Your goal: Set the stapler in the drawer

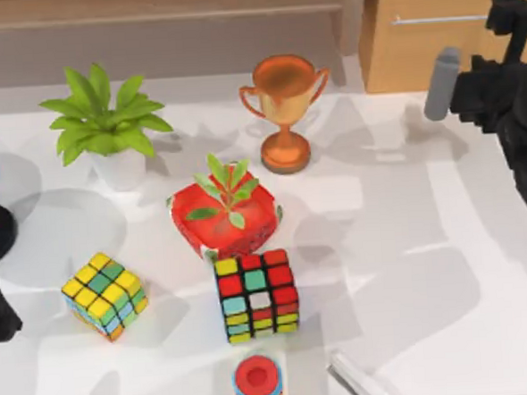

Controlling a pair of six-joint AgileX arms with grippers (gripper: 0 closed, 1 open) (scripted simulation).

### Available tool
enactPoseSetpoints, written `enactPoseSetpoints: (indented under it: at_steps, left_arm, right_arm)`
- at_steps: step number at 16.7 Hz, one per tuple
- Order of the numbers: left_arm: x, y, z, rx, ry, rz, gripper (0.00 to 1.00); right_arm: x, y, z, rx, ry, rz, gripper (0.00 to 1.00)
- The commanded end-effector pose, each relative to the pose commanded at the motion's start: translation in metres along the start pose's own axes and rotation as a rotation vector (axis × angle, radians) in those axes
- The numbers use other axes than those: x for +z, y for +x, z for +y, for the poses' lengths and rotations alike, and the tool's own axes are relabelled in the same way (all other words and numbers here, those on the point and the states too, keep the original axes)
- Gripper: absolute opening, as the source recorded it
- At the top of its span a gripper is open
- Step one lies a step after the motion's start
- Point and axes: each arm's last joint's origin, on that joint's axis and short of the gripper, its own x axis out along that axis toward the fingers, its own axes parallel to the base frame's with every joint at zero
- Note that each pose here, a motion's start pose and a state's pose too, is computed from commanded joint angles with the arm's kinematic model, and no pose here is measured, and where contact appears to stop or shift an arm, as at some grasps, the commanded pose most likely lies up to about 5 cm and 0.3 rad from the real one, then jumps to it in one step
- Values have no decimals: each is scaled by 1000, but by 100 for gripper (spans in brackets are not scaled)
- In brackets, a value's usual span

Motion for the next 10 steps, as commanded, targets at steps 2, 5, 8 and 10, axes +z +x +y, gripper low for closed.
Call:
enactPoseSetpoints:
  at_steps: [2,5,8,10]
  left_arm:
    - [0,0,0,0,0,0,100]
    - [0,0,0,0,0,0,100]
    - [0,0,0,0,0,0,100]
    - [0,0,0,0,0,0,100]
  right_arm:
    - [0,0,0,0,0,0,100]
    - [-2,-1,0,4,1,3,100]
    - [-1,7,0,0,0,0,100]
    - [0,16,0,0,0,0,100]
